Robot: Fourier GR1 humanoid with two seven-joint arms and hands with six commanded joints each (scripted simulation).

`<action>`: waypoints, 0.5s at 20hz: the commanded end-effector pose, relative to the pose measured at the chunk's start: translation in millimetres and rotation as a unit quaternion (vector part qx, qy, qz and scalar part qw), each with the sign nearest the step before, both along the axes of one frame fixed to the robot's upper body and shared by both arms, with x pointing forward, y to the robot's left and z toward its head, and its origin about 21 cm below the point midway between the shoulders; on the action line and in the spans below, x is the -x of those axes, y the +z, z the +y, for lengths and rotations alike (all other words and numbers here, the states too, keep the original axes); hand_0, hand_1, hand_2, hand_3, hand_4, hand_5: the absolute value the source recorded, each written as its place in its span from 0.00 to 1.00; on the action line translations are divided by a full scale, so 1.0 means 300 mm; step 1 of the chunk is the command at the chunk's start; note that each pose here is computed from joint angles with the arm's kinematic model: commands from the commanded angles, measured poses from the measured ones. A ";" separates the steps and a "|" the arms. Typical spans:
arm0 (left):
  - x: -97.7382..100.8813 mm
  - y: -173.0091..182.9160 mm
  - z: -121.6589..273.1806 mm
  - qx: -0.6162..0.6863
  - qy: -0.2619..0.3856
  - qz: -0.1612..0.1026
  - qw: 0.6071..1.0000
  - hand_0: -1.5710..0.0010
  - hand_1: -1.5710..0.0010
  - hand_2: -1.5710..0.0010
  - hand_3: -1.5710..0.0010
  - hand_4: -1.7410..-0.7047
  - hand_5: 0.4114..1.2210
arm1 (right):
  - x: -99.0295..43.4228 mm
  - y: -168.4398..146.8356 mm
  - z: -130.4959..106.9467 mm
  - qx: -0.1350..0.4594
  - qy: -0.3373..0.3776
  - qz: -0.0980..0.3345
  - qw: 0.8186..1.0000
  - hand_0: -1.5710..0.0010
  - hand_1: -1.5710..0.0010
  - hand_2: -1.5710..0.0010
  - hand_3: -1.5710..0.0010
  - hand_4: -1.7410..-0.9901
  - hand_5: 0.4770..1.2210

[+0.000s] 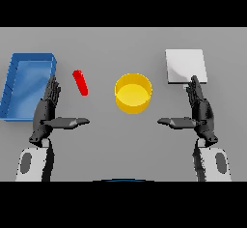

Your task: Pick up the red beaker and tilt it to pour out 1 green nut into yellow bowl. Pick up the yellow bowl and place it on the metallic measuring scale.

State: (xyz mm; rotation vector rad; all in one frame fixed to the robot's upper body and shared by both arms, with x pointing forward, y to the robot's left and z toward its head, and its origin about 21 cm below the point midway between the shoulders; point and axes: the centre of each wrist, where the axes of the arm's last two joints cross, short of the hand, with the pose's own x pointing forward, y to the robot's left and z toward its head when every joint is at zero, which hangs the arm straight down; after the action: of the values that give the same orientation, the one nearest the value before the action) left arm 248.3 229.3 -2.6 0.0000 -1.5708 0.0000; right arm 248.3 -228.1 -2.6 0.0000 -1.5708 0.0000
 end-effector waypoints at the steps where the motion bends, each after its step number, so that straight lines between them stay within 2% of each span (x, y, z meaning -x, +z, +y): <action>1: 0.002 0.000 0.000 0.000 0.000 -0.001 1.000 1.00 1.00 1.00 1.00 0.58 0.31 | -0.001 0.000 0.000 0.000 -0.001 0.000 1.000 1.00 1.00 1.00 1.00 0.89 0.14; 6: 0.021 -0.005 0.002 0.000 -0.001 -0.002 1.000 1.00 1.00 1.00 1.00 0.58 0.31 | -0.004 0.000 -0.007 0.000 0.000 -0.002 1.000 1.00 1.00 1.00 1.00 0.89 0.14; 7: 0.063 0.016 0.002 -0.037 -0.019 -0.029 0.999 1.00 1.00 1.00 1.00 0.58 0.31 | 0.013 0.025 -0.027 0.075 0.002 -0.045 0.996 1.00 1.00 1.00 1.00 0.89 0.14; 8: 0.099 0.034 -0.010 -0.061 -0.032 -0.043 0.997 1.00 1.00 1.00 1.00 0.58 0.31 | 0.028 0.032 -0.013 0.119 0.009 -0.067 0.991 1.00 1.00 1.00 1.00 0.89 0.13; 10: 0.120 0.073 -0.010 -0.087 -0.042 -0.037 0.995 1.00 1.00 1.00 1.00 0.58 0.31 | 0.062 0.039 0.001 0.161 0.016 -0.081 0.983 1.00 1.00 1.00 1.00 0.90 0.13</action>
State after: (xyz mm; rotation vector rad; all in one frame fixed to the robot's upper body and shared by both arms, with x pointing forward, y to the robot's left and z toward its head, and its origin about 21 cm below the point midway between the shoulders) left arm 212.4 226.2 19.3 0.0707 -1.6434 -0.2067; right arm 229.5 -227.9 8.9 -0.2332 -1.7228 0.2864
